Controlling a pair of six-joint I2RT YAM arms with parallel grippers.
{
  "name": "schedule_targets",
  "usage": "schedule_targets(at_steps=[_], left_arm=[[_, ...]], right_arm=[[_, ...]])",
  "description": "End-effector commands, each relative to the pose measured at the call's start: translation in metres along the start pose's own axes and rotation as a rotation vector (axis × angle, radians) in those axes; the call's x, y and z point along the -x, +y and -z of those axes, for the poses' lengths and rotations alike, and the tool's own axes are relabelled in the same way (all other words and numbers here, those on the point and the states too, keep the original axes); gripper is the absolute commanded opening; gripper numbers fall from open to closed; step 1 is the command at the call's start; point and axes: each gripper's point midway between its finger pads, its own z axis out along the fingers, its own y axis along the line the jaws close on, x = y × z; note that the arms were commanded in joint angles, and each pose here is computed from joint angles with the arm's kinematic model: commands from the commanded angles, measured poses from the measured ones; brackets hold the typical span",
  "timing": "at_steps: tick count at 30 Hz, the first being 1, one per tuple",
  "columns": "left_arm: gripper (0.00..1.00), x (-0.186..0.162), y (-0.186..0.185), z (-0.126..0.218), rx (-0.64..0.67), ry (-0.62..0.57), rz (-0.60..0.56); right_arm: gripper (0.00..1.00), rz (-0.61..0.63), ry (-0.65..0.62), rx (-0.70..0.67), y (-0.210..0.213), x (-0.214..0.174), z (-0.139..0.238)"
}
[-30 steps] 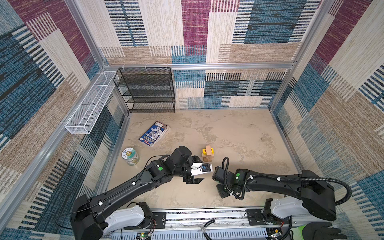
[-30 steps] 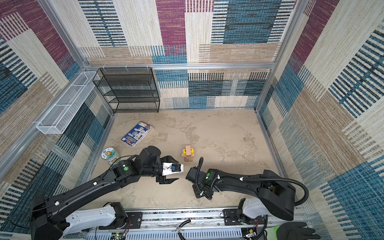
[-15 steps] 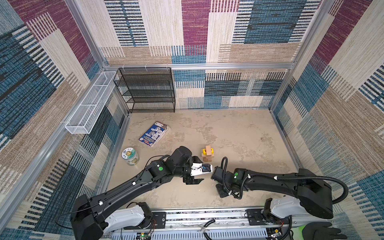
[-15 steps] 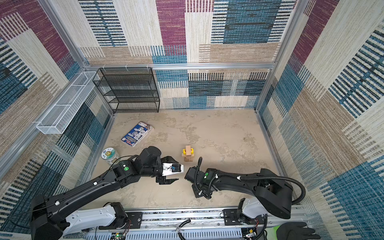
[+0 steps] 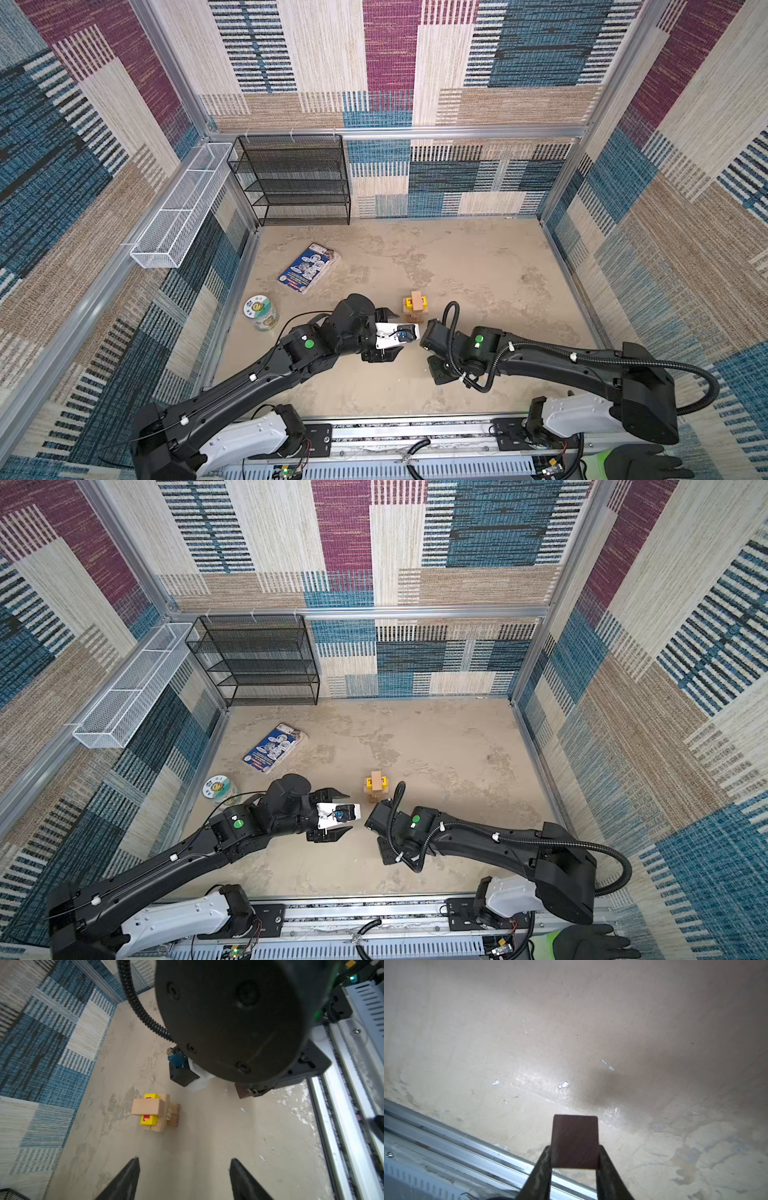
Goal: Build the wood block tower
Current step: 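Lift the dark brown cube and carry it over the tower with the right gripper, then lower the dark brown cube onto the top of the arch block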
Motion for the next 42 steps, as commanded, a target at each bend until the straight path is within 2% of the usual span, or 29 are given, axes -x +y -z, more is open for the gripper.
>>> schedule_targets(at_steps=[1,5,9,13,18,22,30,42], left_arm=[[0.73,0.008,0.046,0.015,0.241,-0.008,0.043],[0.73,0.006,0.074,0.035,0.397,0.009,0.063],[0.74,0.01,0.083,0.049,0.433,0.014,0.097],[0.75,0.011,0.073,0.054,0.356,0.024,0.191],[0.74,-0.002,0.029,0.022,0.15,0.034,0.245],[0.72,-0.003,0.022,0.009,0.108,0.033,0.248],[0.72,-0.001,0.031,0.014,0.157,-0.004,0.242],[0.72,-0.006,0.034,0.016,0.178,-0.001,0.219]], right_arm=[[0.24,-0.045,-0.062,-0.046,-0.002,0.024,0.017],[0.24,-0.086,-0.086,-0.07,-0.005,0.058,0.025],[0.23,-0.13,-0.111,-0.069,-0.017,0.095,0.028],[0.23,-0.147,-0.149,-0.09,-0.029,0.127,0.034],[0.23,-0.139,-0.166,-0.108,-0.029,0.157,0.032],[0.23,-0.13,-0.163,-0.14,-0.028,0.171,0.024],[0.23,-0.133,-0.152,-0.175,-0.031,0.188,0.01],[0.25,-0.119,-0.131,-0.12,-0.021,0.195,0.001]])
